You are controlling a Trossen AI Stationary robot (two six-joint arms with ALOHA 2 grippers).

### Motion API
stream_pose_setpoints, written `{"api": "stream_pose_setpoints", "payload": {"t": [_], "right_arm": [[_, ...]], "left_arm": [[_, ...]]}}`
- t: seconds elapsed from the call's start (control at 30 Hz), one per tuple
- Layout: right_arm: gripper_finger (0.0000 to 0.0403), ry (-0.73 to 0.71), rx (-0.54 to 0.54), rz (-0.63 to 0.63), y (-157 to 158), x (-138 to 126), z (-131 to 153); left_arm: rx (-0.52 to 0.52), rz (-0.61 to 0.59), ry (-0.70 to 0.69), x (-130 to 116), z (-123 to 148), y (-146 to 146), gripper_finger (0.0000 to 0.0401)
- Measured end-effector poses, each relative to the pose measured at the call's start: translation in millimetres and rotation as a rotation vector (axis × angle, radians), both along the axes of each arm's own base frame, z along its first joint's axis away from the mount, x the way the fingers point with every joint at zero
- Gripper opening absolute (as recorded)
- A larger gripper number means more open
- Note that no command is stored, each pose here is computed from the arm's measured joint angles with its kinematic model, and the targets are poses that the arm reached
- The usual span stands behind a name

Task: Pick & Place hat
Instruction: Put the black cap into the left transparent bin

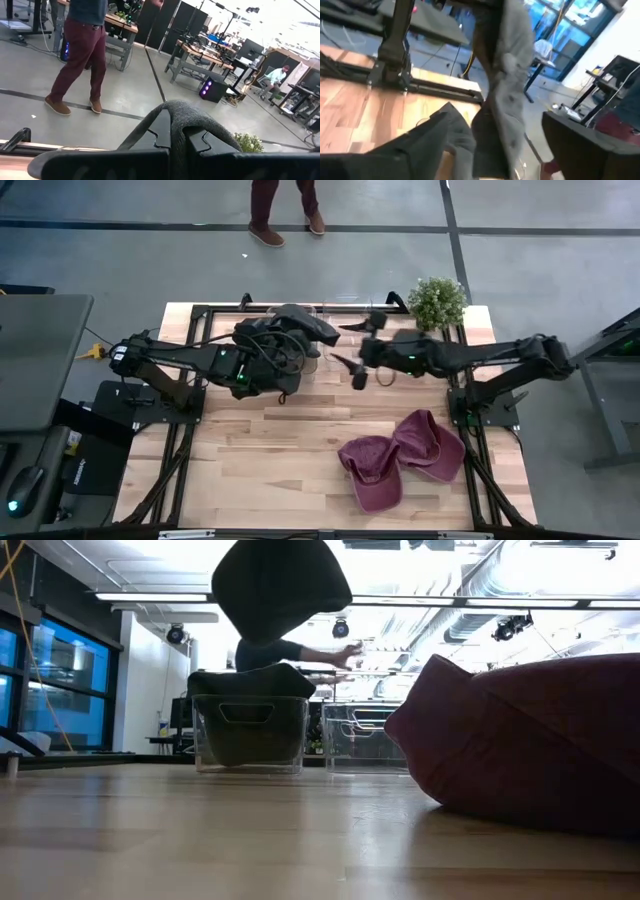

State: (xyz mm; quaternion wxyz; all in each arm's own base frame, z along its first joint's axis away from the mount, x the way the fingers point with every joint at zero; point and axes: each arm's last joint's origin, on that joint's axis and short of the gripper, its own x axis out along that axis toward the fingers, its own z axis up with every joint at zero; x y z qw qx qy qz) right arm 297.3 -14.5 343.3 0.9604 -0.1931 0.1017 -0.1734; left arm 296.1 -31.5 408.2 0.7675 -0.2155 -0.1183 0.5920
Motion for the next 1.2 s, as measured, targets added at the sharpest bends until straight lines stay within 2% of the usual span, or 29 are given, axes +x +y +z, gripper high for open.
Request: {"api": "stream_pose_setpoints", "payload": {"t": [0.1,0.2,0.33,0.5,0.6,0.7,0.83,0.97,1.03,1.2], "right_arm": [[0.0355,0.058,-0.011,-0.019,-1.3,20.3,-1.4],[0.0361,0.098,-0.045,-0.070,-6.0,35.5,-3.0],[0.0353,0.113,-0.046,-0.100,-21.0,44.6,-6.6],[0.0325,0.120,0.008,-0.101,-43.6,43.2,-14.9],[0.0291,0.119,0.023,-0.109,-52.3,41.6,-16.3],[0.0240,0.121,0.029,-0.095,-54.6,41.0,-16.9],[0.0147,0.128,0.033,-0.083,-54.1,41.0,-17.7],[0.0032,0.163,0.029,-0.080,-53.9,40.2,-20.7],[0.0013,0.172,0.022,-0.082,-54.0,39.9,-21.1],[0.0005,0.206,0.017,-0.099,-54.2,38.5,-23.8]], "left_arm": [[-0.002,-0.004,0.003,0.4,0.2,-0.1,0.0000],[-0.006,-0.012,0.012,1.1,0.5,-0.3,0.0000],[-0.012,-0.022,0.023,1.3,0.2,-0.4,0.0000],[-0.013,-0.029,0.036,1.6,0.2,-0.5,0.0000],[-0.018,-0.038,0.044,1.8,0.0,-0.6,0.0000],[-0.018,-0.038,0.046,1.8,0.1,-0.6,0.0000],[-0.018,-0.038,0.046,1.8,0.1,-0.6,0.0000],[-0.027,-0.047,0.048,2.1,-0.2,-0.6,0.0000],[-0.031,-0.057,0.061,2.4,-0.3,-0.7,0.0000],[-0.020,-0.093,0.136,5.3,1.6,-1.5,0.0016]]}}
